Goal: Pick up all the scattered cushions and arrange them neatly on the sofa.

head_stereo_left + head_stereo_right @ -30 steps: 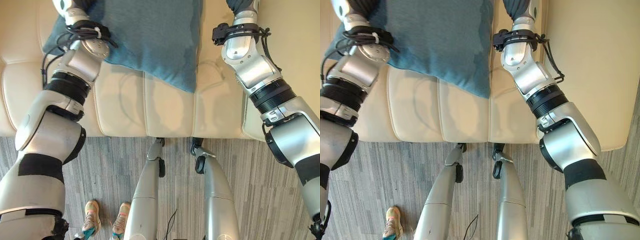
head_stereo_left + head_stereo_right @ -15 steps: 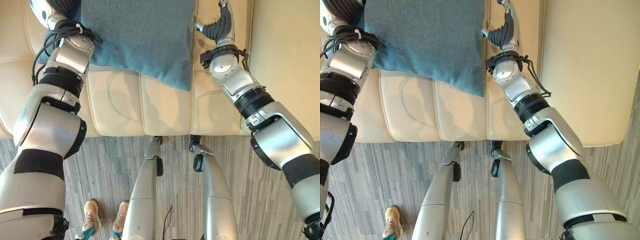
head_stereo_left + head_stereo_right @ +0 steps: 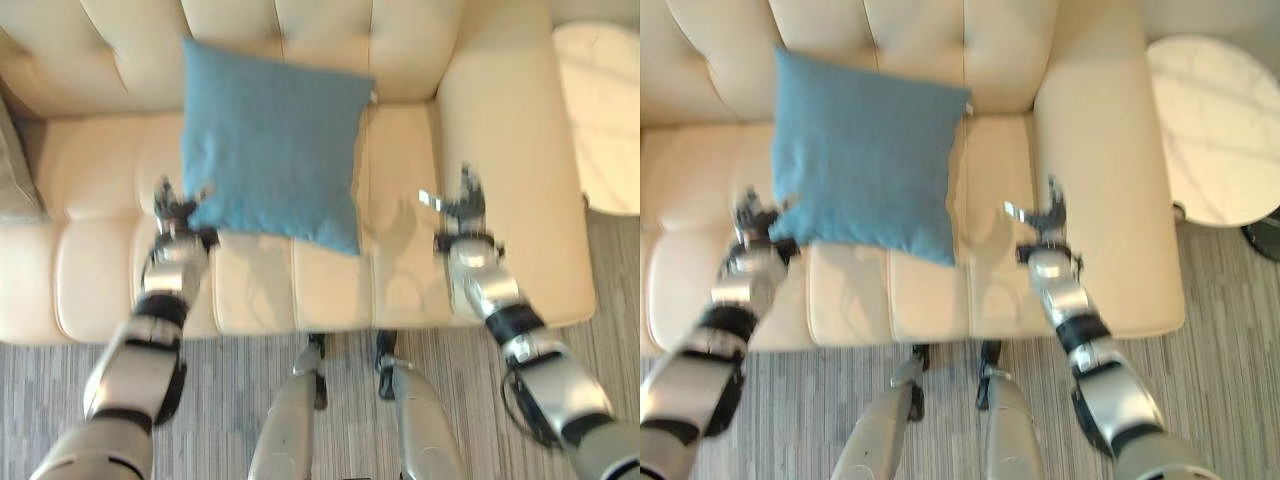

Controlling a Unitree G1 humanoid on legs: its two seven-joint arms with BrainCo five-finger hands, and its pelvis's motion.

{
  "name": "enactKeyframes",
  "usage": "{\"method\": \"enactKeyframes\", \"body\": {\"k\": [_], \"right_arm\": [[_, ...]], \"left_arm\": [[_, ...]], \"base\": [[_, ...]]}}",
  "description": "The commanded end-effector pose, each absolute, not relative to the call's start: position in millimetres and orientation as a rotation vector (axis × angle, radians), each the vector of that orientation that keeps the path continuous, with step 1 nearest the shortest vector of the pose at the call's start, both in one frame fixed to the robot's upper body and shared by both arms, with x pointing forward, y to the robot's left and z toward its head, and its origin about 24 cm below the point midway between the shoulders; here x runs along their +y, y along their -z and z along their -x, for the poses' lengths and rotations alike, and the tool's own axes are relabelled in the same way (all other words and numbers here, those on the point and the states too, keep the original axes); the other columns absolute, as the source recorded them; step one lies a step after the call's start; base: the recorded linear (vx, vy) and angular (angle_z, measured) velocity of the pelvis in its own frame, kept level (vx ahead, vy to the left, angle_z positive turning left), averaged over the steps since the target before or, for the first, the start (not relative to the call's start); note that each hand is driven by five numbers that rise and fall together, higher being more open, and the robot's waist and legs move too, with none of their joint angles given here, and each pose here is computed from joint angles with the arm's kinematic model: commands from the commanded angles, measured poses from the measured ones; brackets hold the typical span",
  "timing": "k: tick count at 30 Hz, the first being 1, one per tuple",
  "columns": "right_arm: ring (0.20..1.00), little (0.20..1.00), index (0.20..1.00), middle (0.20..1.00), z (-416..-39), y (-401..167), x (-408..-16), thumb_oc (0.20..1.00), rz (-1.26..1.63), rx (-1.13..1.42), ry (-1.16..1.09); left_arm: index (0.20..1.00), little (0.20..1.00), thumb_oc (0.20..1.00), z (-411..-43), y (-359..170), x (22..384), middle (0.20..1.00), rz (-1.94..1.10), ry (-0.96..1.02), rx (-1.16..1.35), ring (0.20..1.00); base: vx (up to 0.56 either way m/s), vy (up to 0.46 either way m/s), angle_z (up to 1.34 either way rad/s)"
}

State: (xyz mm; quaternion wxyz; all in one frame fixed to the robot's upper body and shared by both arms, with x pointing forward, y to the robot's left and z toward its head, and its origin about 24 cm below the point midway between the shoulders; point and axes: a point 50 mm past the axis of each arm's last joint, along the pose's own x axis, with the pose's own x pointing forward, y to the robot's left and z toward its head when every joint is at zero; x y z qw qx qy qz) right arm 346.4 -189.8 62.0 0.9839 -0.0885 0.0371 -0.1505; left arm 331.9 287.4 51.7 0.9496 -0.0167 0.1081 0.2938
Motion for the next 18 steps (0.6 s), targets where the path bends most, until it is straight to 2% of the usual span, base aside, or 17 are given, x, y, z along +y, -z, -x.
{"method": "enactKeyframes", "body": {"k": [1, 5, 8, 9, 12, 18], "right_arm": [[1.0, 1.0, 1.0, 1.0, -329, -37, -189, 1.0, 0.157, 0.13, 0.24], [1.0, 1.0, 1.0, 1.0, -293, 8, -206, 1.0, 0.17, 0.289, 0.241], [1.0, 1.0, 1.0, 1.0, -275, 26, -213, 1.0, 0.157, 0.36, 0.247], [1.0, 1.0, 1.0, 1.0, -258, 42, -219, 1.0, 0.166, 0.43, 0.238], [1.0, 1.0, 1.0, 1.0, -234, 62, -225, 1.0, 0.195, 0.527, 0.22], [1.0, 1.0, 1.0, 1.0, -223, 69, -232, 1.0, 0.268, 0.57, 0.185]], "left_arm": [[1.0, 1.0, 1.0, -311, -15, 277, 1.0, 0.019, -0.54, 0.285, 1.0], [1.0, 1.0, 1.0, -265, 34, 271, 1.0, 0.05, -0.518, 0.425, 1.0], [1.0, 1.0, 1.0, -245, 50, 265, 1.0, 0.044, -0.488, 0.476, 1.0], [1.0, 1.0, 1.0, -224, 67, 260, 1.0, 0.04, -0.465, 0.547, 1.0], [1.0, 1.0, 1.0, -197, 86, 259, 1.0, 0.032, -0.452, 0.643, 1.0], [1.0, 1.0, 1.0, -170, 103, 255, 1.0, 0.019, -0.419, 0.736, 1.0]], "base": [[0.04, 0.068, -0.12], [0.01, 0.071, -0.05], [-0.01, 0.073, -0.07], [-0.02, 0.085, -0.14], [-0.03, 0.092, -0.15], [-0.13, 0.038, -0.17]]}}
